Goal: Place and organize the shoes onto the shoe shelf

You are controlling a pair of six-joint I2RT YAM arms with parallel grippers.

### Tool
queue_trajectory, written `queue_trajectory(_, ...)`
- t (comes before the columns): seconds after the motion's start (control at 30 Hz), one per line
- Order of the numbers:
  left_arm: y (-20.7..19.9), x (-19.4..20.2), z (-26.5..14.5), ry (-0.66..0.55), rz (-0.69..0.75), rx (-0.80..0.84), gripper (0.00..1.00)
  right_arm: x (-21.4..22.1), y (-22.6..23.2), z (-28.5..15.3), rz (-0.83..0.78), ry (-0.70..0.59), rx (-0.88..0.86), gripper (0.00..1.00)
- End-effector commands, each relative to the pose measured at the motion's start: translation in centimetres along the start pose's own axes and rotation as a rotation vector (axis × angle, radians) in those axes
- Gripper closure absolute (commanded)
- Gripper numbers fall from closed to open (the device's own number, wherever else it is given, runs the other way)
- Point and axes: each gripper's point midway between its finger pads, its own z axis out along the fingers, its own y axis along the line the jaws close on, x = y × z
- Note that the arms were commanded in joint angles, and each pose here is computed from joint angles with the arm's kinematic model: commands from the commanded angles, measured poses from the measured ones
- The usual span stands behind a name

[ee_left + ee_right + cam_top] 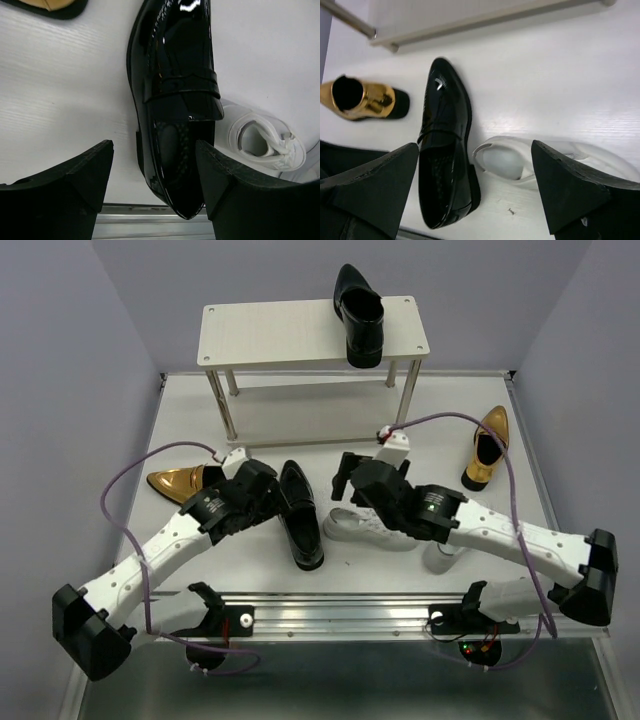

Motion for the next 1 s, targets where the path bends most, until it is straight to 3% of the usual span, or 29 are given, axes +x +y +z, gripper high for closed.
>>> queue_trajectory(0.0, -1.5, 2.5, 1.1, 0.022, -0.105, -0.024, 0.23, -3.8, -5.3, -1.7, 0.004, -0.145, 0.125, 0.00)
queue_trajectory(0.23, -1.3, 7.9, 2.2, 0.129, -0.101, -0.129, 0.23, -6.1, -9.9, -4.0, 0.008, -0.240, 0.221, 0.00)
queue_trajectory(0.4, -2.0, 10.1, 2.4, 0.174, -0.066, -0.170, 0.24, -5.0, -10.2, -3.5, -0.008, -0.213, 0.229, 0.00)
queue_trajectory(0.57, -1.5, 11.3, 2.6, 0.196, -0.052, -0.213, 0.32, -4.0, -9.8, -2.8, -0.016, -0.178, 0.226, 0.00)
queue_trajectory(0.73, -1.1, 11.5, 2.5, 0.192, -0.085, -0.191, 0.56, -4.1, -9.7, -2.6, -0.031, -0.179, 0.233, 0.00)
queue_trajectory(0.87, -1.0, 10.6, 2.0, 0.164, -0.075, -0.191, 0.97, -4.3, -9.6, -2.6, -0.036, -0.183, 0.236, 0.00)
queue_trajectory(0.97, -0.6, 9.0, 0.9, 0.123, -0.046, -0.212, 1.00, -4.3, -9.6, -2.5, -0.039, -0.180, 0.237, 0.00)
